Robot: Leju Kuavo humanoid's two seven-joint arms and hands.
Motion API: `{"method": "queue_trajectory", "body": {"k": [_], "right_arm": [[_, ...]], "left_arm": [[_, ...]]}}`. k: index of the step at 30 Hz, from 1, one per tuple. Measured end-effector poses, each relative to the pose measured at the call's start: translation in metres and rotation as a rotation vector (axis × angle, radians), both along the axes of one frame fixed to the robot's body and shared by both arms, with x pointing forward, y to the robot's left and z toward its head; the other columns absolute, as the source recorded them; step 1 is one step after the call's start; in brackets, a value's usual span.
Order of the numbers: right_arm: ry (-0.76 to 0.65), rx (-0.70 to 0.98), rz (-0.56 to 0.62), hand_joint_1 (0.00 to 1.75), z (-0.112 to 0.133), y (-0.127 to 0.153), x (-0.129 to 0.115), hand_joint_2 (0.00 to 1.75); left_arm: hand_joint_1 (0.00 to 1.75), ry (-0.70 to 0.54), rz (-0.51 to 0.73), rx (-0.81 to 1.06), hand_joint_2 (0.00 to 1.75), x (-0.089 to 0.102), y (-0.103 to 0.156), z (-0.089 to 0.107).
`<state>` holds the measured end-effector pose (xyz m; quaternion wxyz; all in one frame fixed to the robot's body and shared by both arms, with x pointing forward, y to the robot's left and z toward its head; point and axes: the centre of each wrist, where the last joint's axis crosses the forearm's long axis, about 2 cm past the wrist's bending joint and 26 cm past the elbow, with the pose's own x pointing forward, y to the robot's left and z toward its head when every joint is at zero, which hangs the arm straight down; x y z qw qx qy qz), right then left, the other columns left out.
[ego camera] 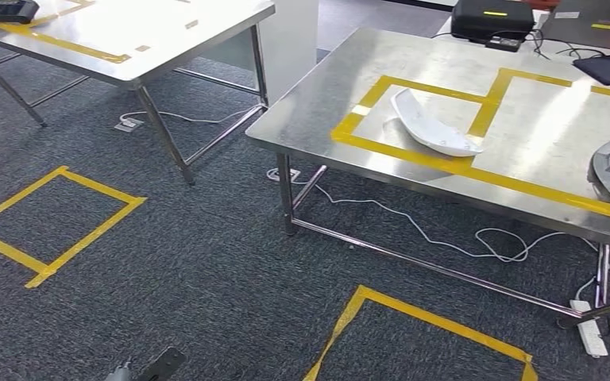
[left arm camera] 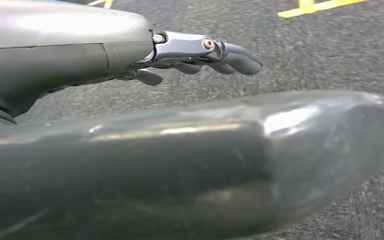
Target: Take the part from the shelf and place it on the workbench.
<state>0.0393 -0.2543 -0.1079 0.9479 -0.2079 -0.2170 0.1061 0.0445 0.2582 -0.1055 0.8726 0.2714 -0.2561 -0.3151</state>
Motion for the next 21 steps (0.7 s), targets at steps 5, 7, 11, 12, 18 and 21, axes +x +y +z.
{"method": "queue_trajectory", "body": {"k": [5, 7, 11, 12, 18, 21], "right_arm": [[-0.002, -0.002, -0.002, 0.00, 0.0001, 0.0002, 0.0006, 0.00], [-0.003, -0.002, -0.002, 0.00, 0.0002, 0.0007, 0.0010, 0.00], [0.000, -0.002, -0.003, 0.00, 0.0000, 0.0011, -0.0010, 0.00], [0.001, -0.002, -0.003, 0.00, 0.0000, 0.0011, -0.0013, 0.00], [-0.002, -0.004, -0.003, 0.00, 0.0001, 0.0005, -0.0001, 0.00], [-0.004, -0.004, -0.003, 0.00, 0.0002, 0.0006, 0.0010, 0.00]], "left_arm": [[0.00, -0.006, -0.003, -0.002, 0.00, 0.0014, -0.0016, 0.0003], [0.00, -0.004, -0.003, -0.002, 0.00, 0.0005, -0.0017, 0.0002], [0.00, -0.007, -0.005, -0.004, 0.00, 0.0022, -0.0032, 0.0005], [0.00, -0.006, -0.005, -0.004, 0.00, 0.0017, -0.0033, 0.0005], [0.00, -0.014, -0.011, -0.008, 0.00, 0.0051, -0.0066, 0.0011], [0.00, -0.013, -0.011, -0.007, 0.00, 0.0039, -0.0062, 0.0010]]}}
